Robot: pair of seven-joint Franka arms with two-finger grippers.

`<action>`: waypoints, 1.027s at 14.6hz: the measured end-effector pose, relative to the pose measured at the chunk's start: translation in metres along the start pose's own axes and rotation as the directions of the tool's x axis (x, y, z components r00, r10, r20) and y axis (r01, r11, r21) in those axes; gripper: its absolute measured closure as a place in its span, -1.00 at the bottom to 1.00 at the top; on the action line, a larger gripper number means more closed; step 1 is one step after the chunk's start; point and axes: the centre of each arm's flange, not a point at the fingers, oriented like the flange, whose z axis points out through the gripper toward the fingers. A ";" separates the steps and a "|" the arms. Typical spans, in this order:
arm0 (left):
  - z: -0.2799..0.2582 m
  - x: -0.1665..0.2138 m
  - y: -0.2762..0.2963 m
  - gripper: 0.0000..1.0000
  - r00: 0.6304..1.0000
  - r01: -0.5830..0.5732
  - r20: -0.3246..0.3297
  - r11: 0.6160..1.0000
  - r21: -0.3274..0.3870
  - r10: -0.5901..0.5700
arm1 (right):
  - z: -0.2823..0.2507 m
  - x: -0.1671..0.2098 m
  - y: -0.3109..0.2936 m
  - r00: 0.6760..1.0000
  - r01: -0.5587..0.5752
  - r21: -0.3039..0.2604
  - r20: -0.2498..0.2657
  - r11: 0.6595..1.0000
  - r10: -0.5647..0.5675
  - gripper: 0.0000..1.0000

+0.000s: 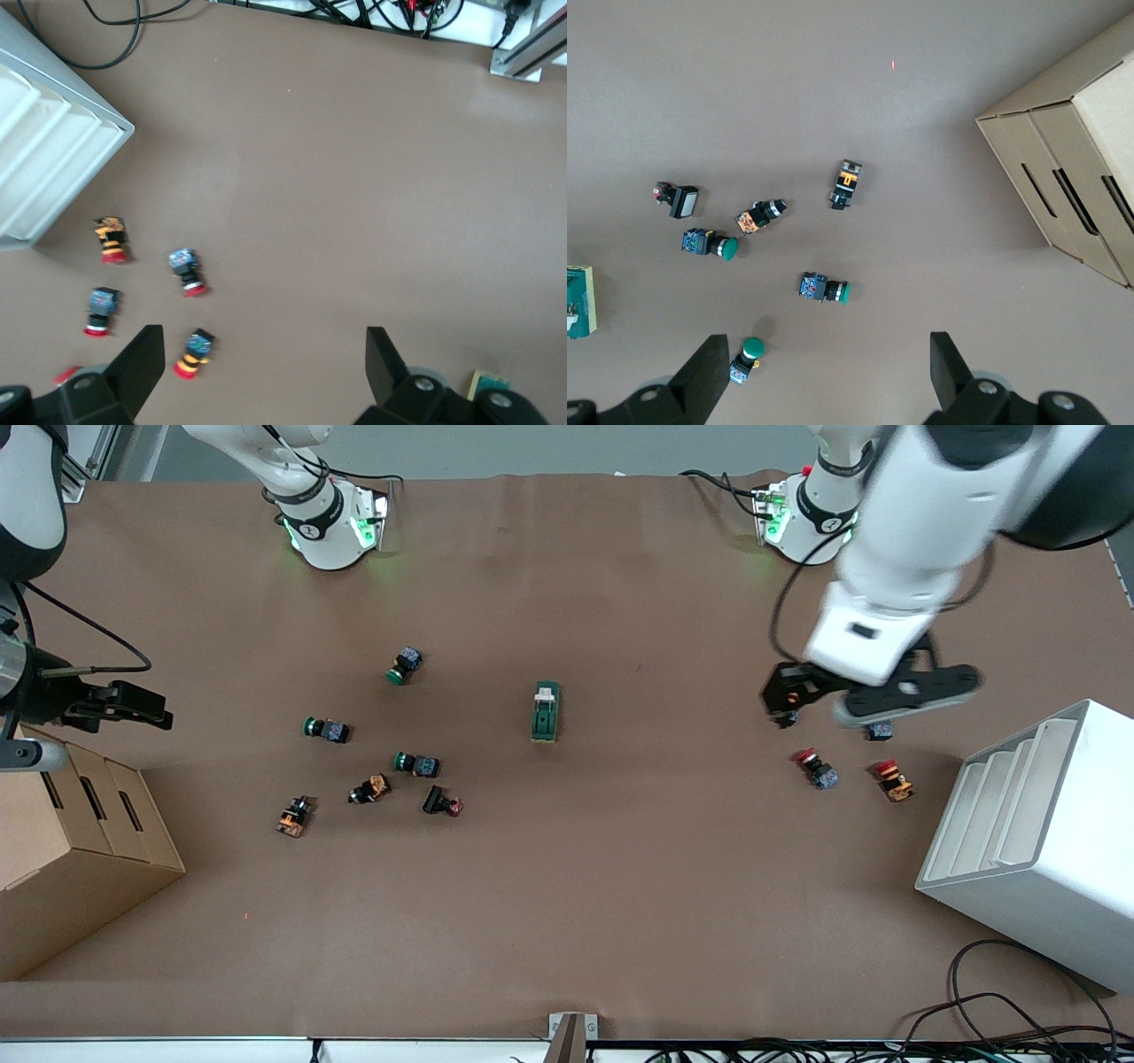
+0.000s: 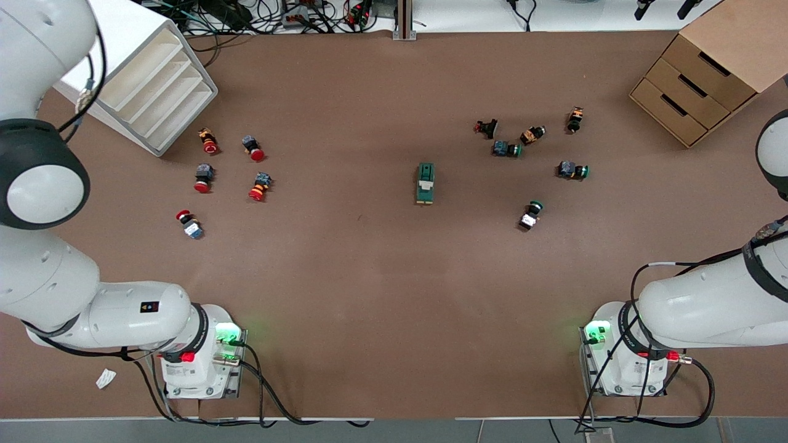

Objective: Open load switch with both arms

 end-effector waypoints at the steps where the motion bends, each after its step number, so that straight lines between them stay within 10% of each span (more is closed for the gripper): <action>1: -0.007 0.003 -0.016 -1.00 1.000 -0.023 0.016 1.000 -0.012 0.023 | -0.001 0.000 0.000 1.000 0.000 0.000 -0.002 1.000 0.000 -1.00; 9: -0.036 0.005 -0.143 -1.00 0.959 -0.253 0.130 0.967 -0.019 0.253 | 0.002 -0.016 -0.003 0.993 0.004 0.008 0.115 1.000 -0.005 -1.00; 15: -0.039 -0.025 -0.155 -1.00 0.949 -0.274 0.154 0.961 -0.028 0.275 | -0.031 -0.045 -0.008 0.996 0.009 0.003 0.093 1.000 -0.009 -1.00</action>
